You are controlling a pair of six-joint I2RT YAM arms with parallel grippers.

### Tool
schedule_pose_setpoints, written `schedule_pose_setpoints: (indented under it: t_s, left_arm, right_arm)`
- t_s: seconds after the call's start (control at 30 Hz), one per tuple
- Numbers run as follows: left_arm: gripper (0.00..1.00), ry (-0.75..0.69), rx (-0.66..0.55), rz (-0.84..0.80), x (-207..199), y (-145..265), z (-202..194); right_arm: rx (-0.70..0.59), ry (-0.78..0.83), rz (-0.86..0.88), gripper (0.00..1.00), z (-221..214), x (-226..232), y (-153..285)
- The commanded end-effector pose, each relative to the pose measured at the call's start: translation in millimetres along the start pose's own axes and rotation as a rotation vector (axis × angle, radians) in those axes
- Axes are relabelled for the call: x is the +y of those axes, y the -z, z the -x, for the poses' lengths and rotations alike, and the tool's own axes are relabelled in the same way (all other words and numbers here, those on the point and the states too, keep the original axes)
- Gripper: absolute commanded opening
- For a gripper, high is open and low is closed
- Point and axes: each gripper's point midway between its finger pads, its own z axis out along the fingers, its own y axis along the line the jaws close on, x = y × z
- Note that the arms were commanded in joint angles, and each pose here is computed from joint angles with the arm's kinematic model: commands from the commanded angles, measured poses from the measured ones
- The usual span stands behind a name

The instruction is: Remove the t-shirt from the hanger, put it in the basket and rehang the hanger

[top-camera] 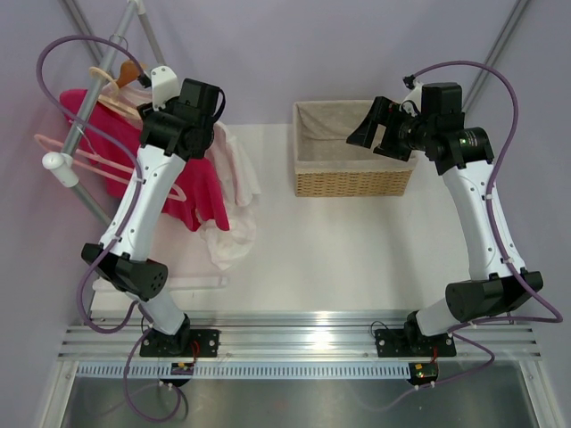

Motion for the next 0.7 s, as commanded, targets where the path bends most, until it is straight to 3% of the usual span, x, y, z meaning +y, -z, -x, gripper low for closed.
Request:
schedule_pose_setpoints:
  t_s: [0.0,0.1,0.2,0.23,0.27,0.5,0.67]
  left_arm:
    - [0.47,0.092,-0.04,-0.03,-4.4,5.8,21.5]
    - [0.44,0.087,-0.059,-0.035,-0.8,10.6,31.8]
    - [0.22,0.093,-0.087,-0.027,7.8,15.9,45.0]
    - [0.09,0.09,-0.094,-0.027,10.0,17.5,47.8]
    - [0.02,0.091,-0.1,-0.02,12.3,18.1,49.9]
    - [0.0,0.106,-0.119,-0.008,23.6,23.6,56.3]
    - [0.0,0.157,-0.19,0.007,37.7,34.0,81.4]
  right_arm:
    - [-0.02,0.043,-0.002,0.98,0.7,4.4,6.8]
    - [-0.013,0.031,-0.017,0.98,1.2,0.5,2.6]
    - [-0.014,0.031,-0.02,0.98,2.0,0.8,2.7]
    - [-0.019,0.028,-0.019,0.98,3.5,1.5,3.7]
    - [-0.02,0.027,-0.017,0.98,3.8,2.2,4.0]
    - [-0.027,0.028,-0.015,0.98,3.6,4.8,10.3]
    - [-0.025,0.031,-0.018,0.98,-0.8,4.1,13.8]
